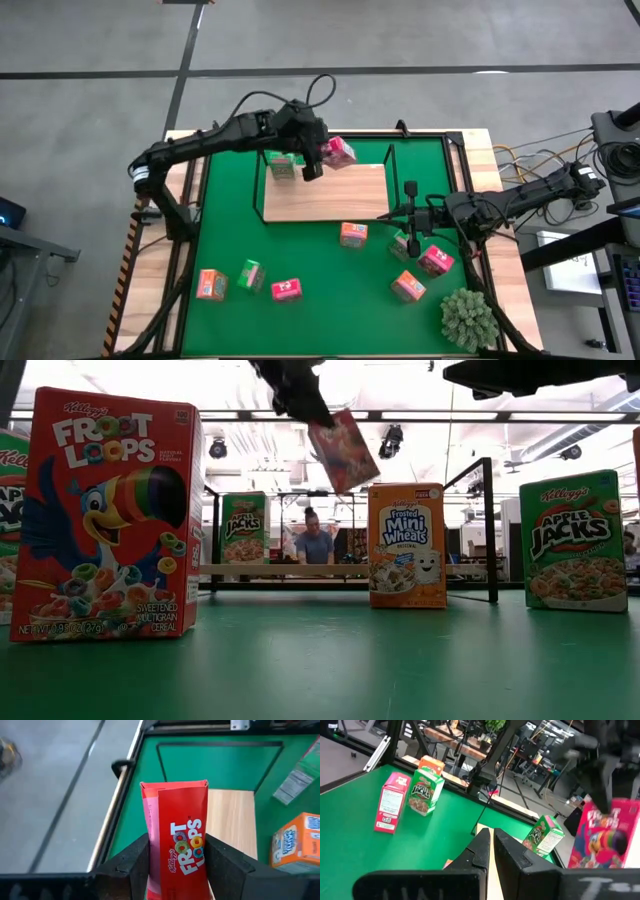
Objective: Stack cereal on shelf
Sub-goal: Put the top left red cereal box on the shelf
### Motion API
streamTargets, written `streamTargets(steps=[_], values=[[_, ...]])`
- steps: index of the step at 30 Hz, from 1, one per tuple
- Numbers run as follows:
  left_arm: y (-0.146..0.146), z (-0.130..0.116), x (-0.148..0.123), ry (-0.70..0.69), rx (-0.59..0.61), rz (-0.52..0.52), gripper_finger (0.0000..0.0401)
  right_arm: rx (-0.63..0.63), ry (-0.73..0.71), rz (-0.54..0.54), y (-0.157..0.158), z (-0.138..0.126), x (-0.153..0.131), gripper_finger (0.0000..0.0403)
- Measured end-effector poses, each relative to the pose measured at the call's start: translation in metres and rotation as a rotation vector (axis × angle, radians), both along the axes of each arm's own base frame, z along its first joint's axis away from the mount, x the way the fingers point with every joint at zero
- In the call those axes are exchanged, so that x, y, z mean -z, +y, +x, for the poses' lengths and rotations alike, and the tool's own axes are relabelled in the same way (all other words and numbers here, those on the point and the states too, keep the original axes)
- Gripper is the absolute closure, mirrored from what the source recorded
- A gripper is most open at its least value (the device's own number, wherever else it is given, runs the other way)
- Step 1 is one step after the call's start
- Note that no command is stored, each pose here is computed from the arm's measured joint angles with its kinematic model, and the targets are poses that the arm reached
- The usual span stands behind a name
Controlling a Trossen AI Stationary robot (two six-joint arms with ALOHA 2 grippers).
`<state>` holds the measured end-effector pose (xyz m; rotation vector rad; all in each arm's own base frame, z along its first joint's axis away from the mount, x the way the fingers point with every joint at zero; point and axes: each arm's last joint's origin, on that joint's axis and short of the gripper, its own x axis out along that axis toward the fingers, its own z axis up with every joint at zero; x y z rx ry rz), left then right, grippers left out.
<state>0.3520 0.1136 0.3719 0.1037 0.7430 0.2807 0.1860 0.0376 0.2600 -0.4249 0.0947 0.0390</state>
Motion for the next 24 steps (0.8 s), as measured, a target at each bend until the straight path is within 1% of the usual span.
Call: streamTargets(steps=[4,10,14,19,24], values=[[0.01,0.008,0.02,0.073,-0.02,-0.027,0.0251,0.003,-0.008,0.004,-0.001,-0.001,-0.001,0.039],[0.015,0.012,0.042,0.199,-0.017,-0.057,0.0251,0.005,-0.021,0.031,-0.001,-0.003,-0.004,0.039],[0.016,0.013,0.044,0.217,0.01,-0.034,0.0251,0.007,-0.018,0.057,-0.001,-0.003,-0.003,0.039],[0.021,0.01,0.045,0.251,0.042,0.001,0.0251,0.008,0.001,0.054,-0.001,-0.003,-0.001,0.039],[0.032,0.006,0.046,0.279,0.067,0.042,0.0251,0.007,0.002,0.042,-0.001,-0.003,-0.001,0.039]])
